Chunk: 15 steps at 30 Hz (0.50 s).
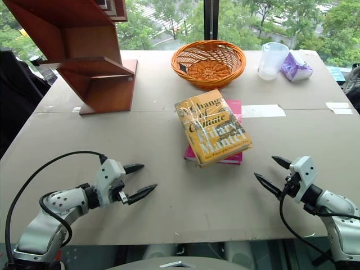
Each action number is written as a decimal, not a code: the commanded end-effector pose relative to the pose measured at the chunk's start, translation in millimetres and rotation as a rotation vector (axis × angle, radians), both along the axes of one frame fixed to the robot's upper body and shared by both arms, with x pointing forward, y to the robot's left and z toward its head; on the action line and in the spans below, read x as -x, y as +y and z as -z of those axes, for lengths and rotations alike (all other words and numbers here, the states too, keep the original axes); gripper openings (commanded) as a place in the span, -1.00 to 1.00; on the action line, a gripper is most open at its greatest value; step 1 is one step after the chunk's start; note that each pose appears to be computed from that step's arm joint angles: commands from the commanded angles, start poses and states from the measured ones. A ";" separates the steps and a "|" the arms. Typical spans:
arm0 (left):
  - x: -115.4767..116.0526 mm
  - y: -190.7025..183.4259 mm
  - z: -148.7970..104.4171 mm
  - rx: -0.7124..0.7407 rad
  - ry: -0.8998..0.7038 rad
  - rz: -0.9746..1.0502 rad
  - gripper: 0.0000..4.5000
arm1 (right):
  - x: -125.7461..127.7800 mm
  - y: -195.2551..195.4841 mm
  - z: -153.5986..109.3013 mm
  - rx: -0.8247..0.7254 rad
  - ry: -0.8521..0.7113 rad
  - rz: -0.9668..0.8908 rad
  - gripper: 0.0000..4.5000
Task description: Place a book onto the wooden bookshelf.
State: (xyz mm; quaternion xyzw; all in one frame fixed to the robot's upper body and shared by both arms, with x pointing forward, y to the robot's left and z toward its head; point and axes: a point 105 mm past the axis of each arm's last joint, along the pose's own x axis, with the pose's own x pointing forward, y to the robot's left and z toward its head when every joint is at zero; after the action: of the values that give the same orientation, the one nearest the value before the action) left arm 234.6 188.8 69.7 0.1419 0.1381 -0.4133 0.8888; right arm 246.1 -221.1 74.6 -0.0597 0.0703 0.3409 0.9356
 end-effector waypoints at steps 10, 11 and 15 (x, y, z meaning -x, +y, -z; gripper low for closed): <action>-5.7 -3.1 -11.0 0.023 -0.070 -0.011 1.00 | -4.0 -4.4 -10.7 0.013 -0.056 -0.002 0.96; -6.0 -3.2 -10.9 0.024 -0.070 -0.010 1.00 | -3.8 -4.4 -10.4 0.013 -0.056 -0.001 0.96; -7.0 -3.7 -10.7 0.026 -0.068 -0.005 1.00 | -3.0 -5.0 -10.0 0.013 -0.058 0.003 0.96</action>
State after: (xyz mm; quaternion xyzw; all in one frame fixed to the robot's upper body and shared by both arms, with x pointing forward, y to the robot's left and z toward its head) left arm 240.1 185.9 73.5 0.1368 0.1186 -0.4057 0.8959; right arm 248.8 -222.5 75.6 -0.0624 0.0631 0.3414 0.9357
